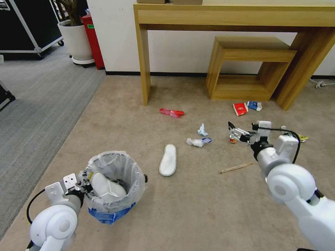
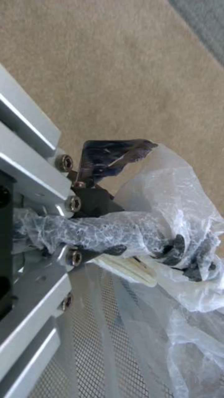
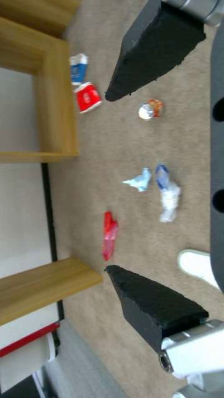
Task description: Pick up the trash bin and place the garbage on the floor into it.
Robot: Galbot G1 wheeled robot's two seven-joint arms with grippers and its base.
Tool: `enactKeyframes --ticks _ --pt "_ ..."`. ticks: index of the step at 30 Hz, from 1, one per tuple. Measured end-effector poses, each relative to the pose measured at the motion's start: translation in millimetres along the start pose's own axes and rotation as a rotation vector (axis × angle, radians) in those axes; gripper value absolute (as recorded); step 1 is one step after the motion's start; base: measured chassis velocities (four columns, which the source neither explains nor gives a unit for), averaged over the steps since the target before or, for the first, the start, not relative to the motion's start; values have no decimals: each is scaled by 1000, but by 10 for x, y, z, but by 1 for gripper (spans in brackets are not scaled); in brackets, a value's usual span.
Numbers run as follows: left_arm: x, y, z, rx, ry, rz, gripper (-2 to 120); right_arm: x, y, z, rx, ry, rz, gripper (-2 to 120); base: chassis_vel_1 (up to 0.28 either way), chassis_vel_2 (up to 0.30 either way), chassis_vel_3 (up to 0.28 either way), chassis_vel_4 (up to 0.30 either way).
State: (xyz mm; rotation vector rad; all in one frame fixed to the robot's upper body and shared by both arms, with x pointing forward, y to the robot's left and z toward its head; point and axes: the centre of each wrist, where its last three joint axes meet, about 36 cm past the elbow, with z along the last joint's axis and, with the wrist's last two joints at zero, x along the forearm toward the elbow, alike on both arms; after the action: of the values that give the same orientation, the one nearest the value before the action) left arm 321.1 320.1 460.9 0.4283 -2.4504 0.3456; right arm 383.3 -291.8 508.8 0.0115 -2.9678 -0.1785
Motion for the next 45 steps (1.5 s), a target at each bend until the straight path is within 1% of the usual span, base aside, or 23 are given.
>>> enactKeyframes --ticks 6,10,16,31,45 --pt "19 117 -36 6 -8 -23 0 37 26 158 4 2 6 100 0 0 0 0" --pt "27 152 -55 7 -12 -29 0 46 43 213 12 9 -3 98 0 0 0 0" --pt "35 149 -56 11 -16 -27 0 56 63 237 17 18 -13 94 0 0 0 0" --pt "70 85 -33 18 -20 -11 0 62 89 265 30 23 -33 93 -87 88 97 -99" --pt "61 64 -22 19 -19 -8 0 37 103 285 36 26 -43 89 -22 20 25 -19"
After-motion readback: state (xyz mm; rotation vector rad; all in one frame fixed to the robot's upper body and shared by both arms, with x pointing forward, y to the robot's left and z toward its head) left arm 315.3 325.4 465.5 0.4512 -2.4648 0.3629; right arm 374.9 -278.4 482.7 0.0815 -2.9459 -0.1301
